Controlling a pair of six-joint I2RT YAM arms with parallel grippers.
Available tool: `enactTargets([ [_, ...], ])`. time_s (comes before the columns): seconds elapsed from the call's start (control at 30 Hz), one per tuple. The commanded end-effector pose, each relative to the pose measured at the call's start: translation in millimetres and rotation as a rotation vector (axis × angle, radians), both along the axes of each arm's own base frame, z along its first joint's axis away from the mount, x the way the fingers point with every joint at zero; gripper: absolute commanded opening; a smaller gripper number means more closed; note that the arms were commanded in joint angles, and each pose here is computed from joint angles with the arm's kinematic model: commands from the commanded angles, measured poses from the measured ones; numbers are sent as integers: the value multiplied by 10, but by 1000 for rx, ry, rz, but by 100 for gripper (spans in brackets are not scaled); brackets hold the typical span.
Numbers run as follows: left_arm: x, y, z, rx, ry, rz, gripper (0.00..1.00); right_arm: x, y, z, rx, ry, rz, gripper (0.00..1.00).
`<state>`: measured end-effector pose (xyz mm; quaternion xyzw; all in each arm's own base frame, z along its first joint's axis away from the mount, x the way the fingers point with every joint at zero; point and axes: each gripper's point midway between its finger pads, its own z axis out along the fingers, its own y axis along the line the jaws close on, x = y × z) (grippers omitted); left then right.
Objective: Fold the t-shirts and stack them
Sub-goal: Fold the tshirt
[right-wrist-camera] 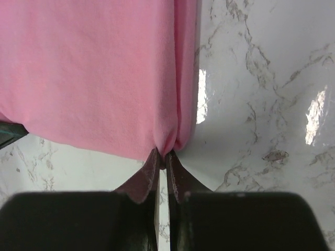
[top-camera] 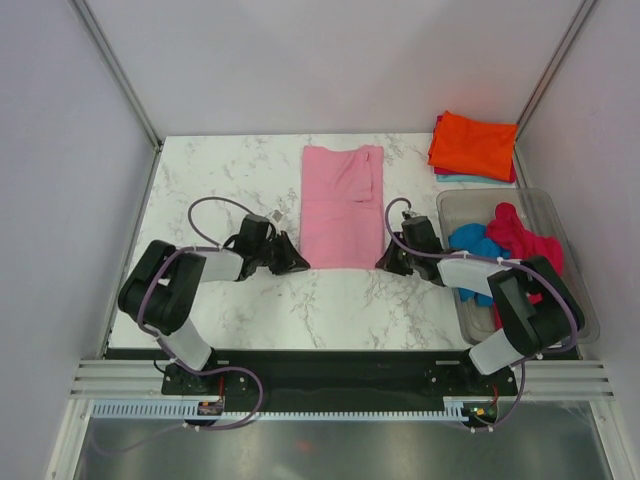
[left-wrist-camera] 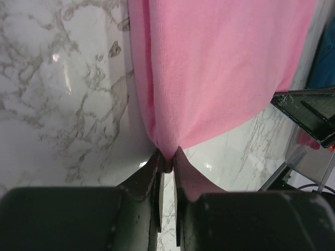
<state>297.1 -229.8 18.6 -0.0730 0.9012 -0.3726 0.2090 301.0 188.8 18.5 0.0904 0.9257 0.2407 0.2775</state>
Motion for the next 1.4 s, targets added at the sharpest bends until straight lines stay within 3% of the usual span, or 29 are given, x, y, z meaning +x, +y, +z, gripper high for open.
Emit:
enactTargets([
  [0.0,-159,99,-16,58,22,9,15,-129,-42,34,0,-4,12,0],
  [0.13,-399,157,197,97,24,-40,9,-337,-62,123,54,0,5,0],
  [0.37,-913,127,691,37,7,-69,6,-719,3,631,202,-15,26,0],
  [0.53,-1216,84,1182,-13,-21,-99,6,-939,-115,1253,209,-67,10,0],
  [0.73,-1348,118,1811,-99,-53,-72,6,-997,-225,1657,158,-100,15,0],
  [0.87,-1232,114,2002,-66,-83,-66,7,-808,-231,1870,115,-141,7,0],
  [1.03,-954,143,1891,-20,-49,-12,7,-416,-174,2044,35,-169,3,0],
  [1.37,-212,379,1753,34,-32,24,7,263,-5,1870,-74,-140,44,0],
])
